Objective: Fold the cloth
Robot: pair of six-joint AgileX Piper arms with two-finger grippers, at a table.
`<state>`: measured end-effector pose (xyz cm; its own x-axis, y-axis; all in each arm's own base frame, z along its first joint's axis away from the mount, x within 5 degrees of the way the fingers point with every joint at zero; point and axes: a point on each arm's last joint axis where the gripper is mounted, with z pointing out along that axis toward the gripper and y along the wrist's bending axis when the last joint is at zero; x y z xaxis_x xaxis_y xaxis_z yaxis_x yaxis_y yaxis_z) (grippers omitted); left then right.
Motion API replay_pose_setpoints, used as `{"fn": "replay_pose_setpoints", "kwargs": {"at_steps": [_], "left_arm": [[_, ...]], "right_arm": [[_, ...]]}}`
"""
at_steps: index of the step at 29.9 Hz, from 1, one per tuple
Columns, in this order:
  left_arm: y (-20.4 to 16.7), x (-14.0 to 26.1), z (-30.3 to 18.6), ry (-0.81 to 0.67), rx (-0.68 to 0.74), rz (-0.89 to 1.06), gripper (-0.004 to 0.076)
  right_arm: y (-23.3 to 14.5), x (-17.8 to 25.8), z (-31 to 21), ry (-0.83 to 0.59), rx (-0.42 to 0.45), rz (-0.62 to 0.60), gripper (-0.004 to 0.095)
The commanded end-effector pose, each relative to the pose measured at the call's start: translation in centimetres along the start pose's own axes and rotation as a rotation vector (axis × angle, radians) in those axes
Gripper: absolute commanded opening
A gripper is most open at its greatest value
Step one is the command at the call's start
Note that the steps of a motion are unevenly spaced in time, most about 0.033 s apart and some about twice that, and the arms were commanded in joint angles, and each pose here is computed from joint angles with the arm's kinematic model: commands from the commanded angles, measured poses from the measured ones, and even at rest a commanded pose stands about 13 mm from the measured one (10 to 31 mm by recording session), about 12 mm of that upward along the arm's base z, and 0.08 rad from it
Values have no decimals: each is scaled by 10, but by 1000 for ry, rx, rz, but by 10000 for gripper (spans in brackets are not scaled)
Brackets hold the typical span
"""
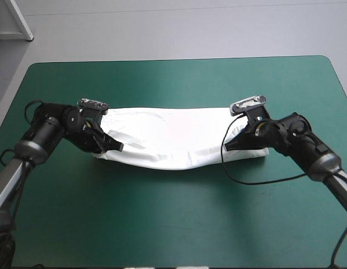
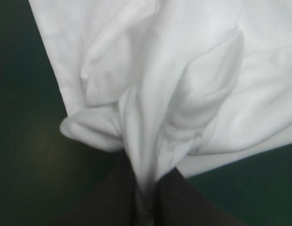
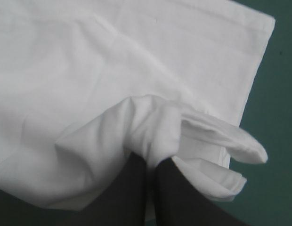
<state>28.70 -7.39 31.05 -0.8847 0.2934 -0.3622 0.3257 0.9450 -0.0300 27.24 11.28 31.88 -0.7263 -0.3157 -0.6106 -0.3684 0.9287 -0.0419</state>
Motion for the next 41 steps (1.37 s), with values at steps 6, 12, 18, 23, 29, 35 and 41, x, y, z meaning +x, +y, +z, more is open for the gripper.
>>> {"fn": "replay_pose_setpoints", "kwargs": {"at_steps": [6, 12, 18, 23, 29, 35, 41], "left_arm": [[8, -73, -7, -148, -43, 20, 19], [14, -105, -2, -201, -82, 26, 19], [26, -118, 20, -202, -91, -10, 19], [36, -125, 40, -215, -153, 18, 19], [38, -133, 53, -270, -162, 18, 118], [39, -138, 52, -326, -169, -16, 507], [37, -140, 29, -356, -169, -21, 627]], "right_arm": [[-34, -72, 2, -168, 87, 41, -14], [-59, -96, 16, -170, 130, 52, -14], [-62, -107, 43, -167, 126, 50, -17], [-62, -112, 70, -190, 107, 61, -17], [-57, -114, 83, -215, 39, 84, 231], [-55, -117, 79, -246, 20, 130, 746], [-53, -118, 44, -261, 7, 152, 708]]}}
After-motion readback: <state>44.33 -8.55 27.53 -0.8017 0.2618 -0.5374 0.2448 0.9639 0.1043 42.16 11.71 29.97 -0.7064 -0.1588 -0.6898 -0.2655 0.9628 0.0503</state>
